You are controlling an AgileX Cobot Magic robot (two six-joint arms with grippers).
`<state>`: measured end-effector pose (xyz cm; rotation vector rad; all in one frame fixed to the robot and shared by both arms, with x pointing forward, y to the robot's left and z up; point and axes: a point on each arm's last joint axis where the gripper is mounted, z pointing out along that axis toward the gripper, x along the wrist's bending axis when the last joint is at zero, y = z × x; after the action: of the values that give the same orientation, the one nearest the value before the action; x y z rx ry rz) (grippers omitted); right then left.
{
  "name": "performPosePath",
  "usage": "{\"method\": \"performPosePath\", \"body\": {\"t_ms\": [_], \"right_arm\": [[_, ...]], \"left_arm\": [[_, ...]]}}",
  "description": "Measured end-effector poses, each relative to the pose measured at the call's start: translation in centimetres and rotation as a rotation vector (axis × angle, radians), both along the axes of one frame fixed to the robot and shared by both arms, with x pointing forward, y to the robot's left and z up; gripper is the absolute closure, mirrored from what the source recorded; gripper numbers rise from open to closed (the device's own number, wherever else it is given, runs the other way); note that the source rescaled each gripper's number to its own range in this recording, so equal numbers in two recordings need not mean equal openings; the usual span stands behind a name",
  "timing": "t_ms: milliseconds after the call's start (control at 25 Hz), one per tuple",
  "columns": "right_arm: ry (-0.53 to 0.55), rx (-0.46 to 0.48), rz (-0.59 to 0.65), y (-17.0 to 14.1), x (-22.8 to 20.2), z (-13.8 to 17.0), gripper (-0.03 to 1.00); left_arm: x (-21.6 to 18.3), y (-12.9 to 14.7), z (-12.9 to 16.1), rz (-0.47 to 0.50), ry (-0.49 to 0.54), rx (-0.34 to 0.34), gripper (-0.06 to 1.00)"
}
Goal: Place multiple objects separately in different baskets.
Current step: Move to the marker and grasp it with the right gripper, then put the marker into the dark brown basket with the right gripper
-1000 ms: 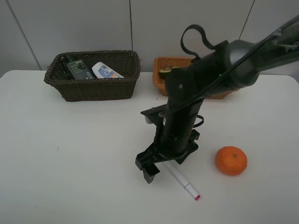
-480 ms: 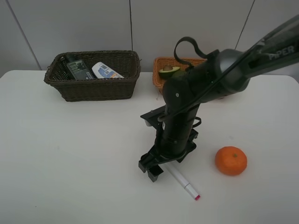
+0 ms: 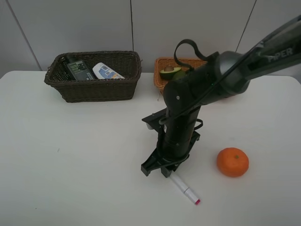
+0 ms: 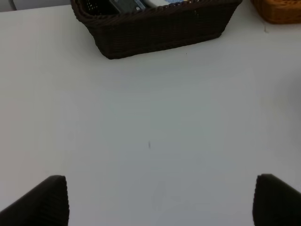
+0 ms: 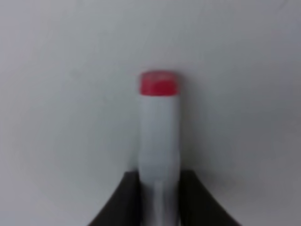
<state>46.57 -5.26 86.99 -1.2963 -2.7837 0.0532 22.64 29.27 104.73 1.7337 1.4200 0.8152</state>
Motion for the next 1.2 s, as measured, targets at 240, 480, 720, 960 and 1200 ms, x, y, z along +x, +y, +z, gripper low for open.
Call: {"method": "performPosePath", "body": {"t_ms": [240, 480, 720, 960, 1200], "right_arm": [[0.028, -0.024, 0.008, -0.2, -0.3, 0.0, 0.97], [-0.022, 0.013, 0.029, -0.5, -0.4, 3.7, 0.97], [-0.294, 0.155, 0.094, 0.4, 1.6, 12.0, 0.97], [-0.634, 0.414, 0.056, 3.7, 7.8, 18.4, 0.97], [-0.892, 0.614, -0.005, 6.1, 15.1, 18.3, 0.97]], "left_arm": [[0.0, 0.0, 0.0, 0.0, 0.0, 0.0, -0.06], [0.0, 0.0, 0.0, 0.0, 0.0, 0.0, -0.06], [0.0, 0.0, 0.0, 0.0, 0.0, 0.0, -0.06], [0.0, 0.0, 0.0, 0.0, 0.0, 0.0, -0.06], [0.0, 0.0, 0.0, 0.0, 0.0, 0.0, -0.06]]}}
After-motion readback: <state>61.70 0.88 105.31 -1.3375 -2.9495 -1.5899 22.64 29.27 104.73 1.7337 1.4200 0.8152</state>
